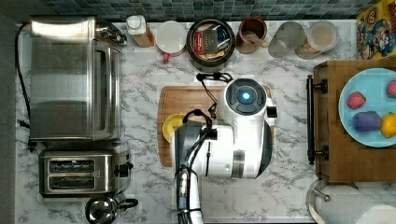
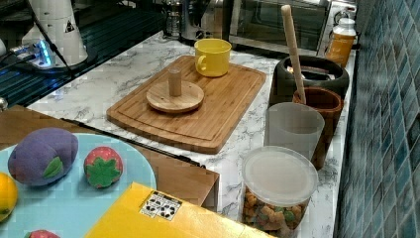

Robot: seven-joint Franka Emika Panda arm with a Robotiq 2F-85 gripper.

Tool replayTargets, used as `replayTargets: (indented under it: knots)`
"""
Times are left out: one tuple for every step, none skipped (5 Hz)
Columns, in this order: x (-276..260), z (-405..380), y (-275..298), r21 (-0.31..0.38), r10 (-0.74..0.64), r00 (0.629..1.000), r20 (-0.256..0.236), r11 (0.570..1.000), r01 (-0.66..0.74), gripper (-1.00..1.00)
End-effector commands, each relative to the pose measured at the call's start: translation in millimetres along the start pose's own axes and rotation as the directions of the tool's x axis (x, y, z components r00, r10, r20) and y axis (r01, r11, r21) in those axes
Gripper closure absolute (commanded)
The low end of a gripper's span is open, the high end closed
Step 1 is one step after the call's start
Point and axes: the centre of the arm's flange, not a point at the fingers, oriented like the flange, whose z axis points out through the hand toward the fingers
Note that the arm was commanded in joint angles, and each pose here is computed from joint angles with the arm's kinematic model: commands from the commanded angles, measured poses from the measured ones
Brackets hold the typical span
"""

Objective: Open the lid of the tea container.

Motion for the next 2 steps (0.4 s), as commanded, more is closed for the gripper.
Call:
replayTargets:
  knots:
    - [7, 11, 66, 0.083, 0.089, 0.994, -0.070, 0.993, -0.083, -1.00]
    - [-1, 23, 66, 0.074, 0.073, 0.990, -0.120, 0.995, -0.065, -1.00]
